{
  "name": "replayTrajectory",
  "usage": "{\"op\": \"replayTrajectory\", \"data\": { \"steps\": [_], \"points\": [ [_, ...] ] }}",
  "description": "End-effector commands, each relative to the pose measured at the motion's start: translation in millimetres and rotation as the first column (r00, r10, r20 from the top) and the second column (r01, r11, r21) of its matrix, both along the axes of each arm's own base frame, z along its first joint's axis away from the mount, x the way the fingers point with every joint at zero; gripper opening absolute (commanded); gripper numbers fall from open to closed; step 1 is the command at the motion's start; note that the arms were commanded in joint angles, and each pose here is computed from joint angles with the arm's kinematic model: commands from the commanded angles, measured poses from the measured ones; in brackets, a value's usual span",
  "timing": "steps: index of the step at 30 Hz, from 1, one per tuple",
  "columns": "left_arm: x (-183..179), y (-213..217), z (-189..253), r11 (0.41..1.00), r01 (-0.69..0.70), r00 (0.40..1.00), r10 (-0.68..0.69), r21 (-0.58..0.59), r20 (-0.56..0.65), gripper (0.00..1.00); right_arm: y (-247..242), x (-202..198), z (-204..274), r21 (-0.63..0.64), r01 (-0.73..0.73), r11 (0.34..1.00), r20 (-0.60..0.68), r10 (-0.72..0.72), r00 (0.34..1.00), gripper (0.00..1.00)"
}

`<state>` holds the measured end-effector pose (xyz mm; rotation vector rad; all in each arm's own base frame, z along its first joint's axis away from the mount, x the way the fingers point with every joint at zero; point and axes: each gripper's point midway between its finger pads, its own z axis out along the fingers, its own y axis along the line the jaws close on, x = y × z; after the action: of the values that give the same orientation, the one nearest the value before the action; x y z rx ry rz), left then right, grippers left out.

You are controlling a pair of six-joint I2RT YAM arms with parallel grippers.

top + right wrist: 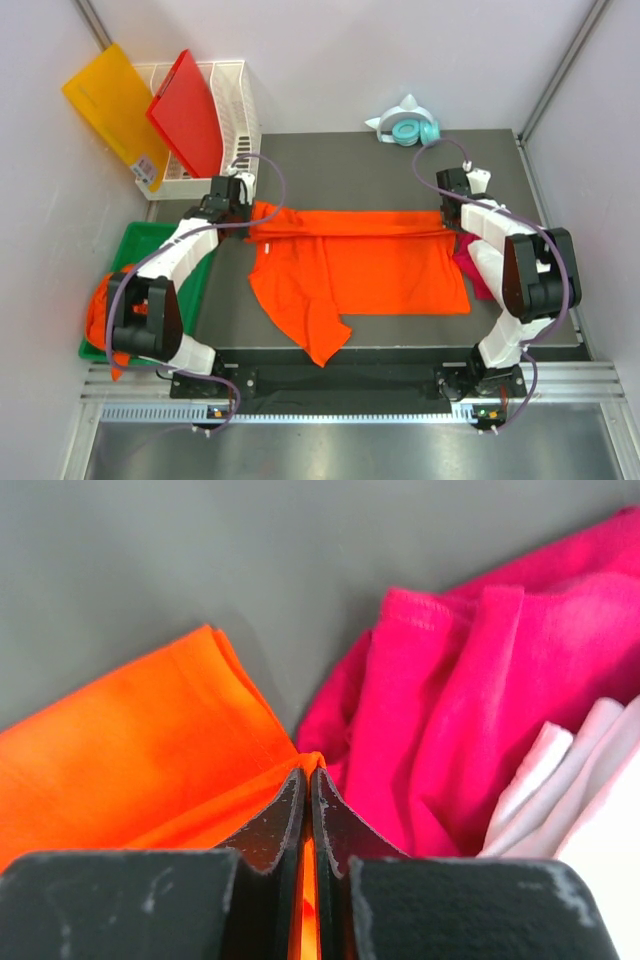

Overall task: Fold and stack the t-shirts
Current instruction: Fold the flattened tshirt in 1/3 of the way

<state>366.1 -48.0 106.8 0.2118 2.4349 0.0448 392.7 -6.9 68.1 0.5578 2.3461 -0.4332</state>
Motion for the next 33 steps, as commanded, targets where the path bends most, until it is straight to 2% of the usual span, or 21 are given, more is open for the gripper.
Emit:
{"op": "replayTrajectory", "data": {
  "steps": [1, 14, 24, 30, 31, 32, 33],
  "points": [
    [4.0, 4.2, -10.6, 1.000, 0.003, 1.000, -0.003, 0.014, -0.011, 0.00, -1.8, -12.4, -5.7, -0.024, 0.024, 0.999, -0.032, -0.024, 0.999, 0.00],
    [-0.9, 1.4, -42.0, 0.999, 0.027, 0.993, -0.024, 0.018, -0.118, 0.00, -1.0, -28.0, -28.6, -0.031, 0.031, 0.999, -0.108, -0.034, 0.994, 0.00],
    [-3.1, 1.0, -47.0, 0.999, 0.037, 0.989, -0.033, 0.023, -0.141, 0.00, -2.1, -34.2, -39.1, -0.037, 0.037, 0.999, -0.147, -0.042, 0.988, 0.00],
    [-2.1, -9.0, -35.2, 0.997, 0.078, 0.989, -0.080, -0.019, -0.128, 0.00, 0.3, -27.3, -29.4, -0.020, 0.036, 0.999, -0.112, -0.038, 0.993, 0.00],
    [-1.3, -9.9, -28.6, 0.996, 0.082, 0.990, -0.084, -0.024, -0.112, 0.06, 2.7, -24.3, -25.9, -0.006, 0.034, 0.999, -0.100, -0.035, 0.994, 0.00],
    [0.8, -10.2, -22.5, 0.996, 0.084, 0.992, -0.086, -0.025, -0.094, 0.13, 5.3, -20.7, -17.4, 0.009, 0.029, 1.000, -0.069, -0.029, 0.997, 0.10],
    [3.2, -18.0, -9.3, 0.992, 0.108, 0.992, -0.111, -0.062, -0.054, 0.25, 10.5, -13.6, -4.9, 0.031, 0.013, 0.999, -0.013, -0.012, 1.000, 0.20]
  ]
}}
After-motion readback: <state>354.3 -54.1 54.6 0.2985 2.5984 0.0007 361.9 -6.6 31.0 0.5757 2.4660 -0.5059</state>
